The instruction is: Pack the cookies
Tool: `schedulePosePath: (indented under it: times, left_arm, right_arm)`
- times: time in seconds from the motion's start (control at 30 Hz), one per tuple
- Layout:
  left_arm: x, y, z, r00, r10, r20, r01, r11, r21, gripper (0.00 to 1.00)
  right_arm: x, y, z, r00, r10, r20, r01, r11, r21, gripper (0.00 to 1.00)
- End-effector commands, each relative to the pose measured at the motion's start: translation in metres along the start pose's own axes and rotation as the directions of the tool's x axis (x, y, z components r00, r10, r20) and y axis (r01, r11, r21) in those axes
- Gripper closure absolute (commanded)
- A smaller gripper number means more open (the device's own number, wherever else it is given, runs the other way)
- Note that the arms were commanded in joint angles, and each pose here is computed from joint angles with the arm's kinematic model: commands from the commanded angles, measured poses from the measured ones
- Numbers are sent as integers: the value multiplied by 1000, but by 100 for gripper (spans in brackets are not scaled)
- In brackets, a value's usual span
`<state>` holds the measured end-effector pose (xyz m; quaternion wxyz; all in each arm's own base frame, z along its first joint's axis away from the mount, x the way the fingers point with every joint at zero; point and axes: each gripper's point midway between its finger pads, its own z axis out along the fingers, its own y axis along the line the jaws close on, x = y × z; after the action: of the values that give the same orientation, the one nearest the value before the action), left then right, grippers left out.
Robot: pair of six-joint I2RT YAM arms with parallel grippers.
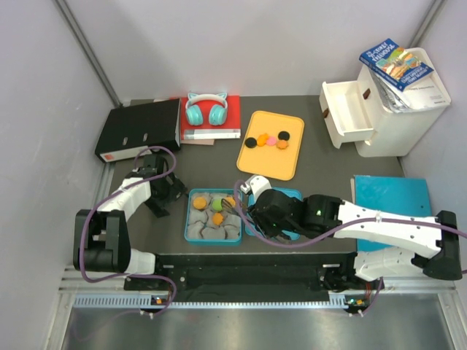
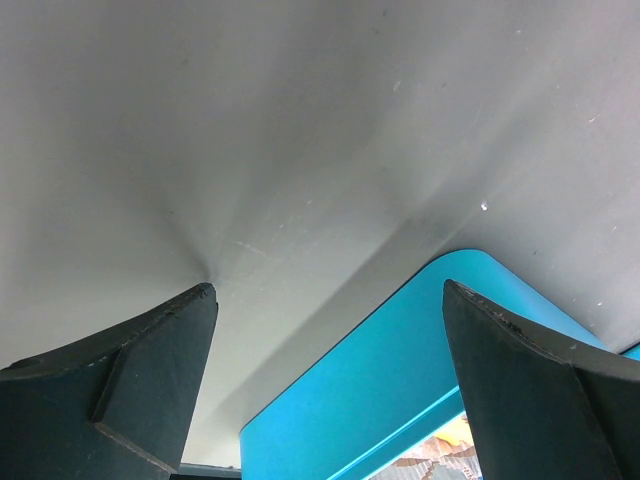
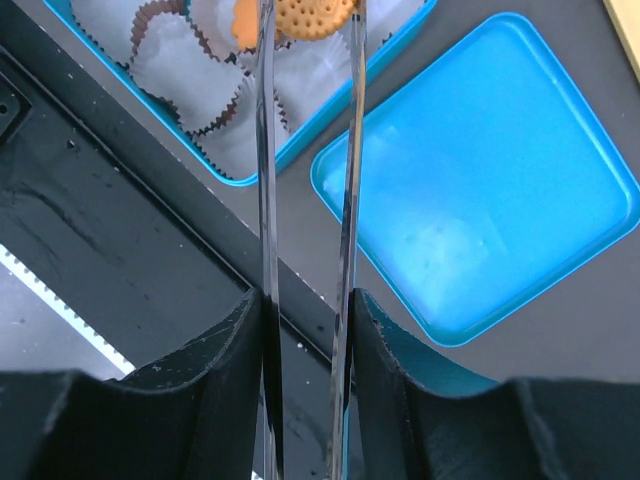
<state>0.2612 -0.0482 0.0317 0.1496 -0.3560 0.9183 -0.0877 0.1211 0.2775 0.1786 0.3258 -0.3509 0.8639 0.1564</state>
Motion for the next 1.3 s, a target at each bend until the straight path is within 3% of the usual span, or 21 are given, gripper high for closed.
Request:
schedulePosePath:
  times: [0.0,0.47,1.27]
  left_arm:
    - [-7,-3,-5,999,-13,29,13,1000,15,2]
    - [-5,-2,-2,1000,-12,22,11,1000,16,2]
    - [-4,-2,-1,1000,-13,19,13,1000,19,2]
  right_arm:
    - [1,2,-3,1000,30,11,-30,999,13,74]
    - [20,1,-5,999,28,-39,-27,999,25,73]
    - [14,5,-6,999,24,-33,-23,999,24,57]
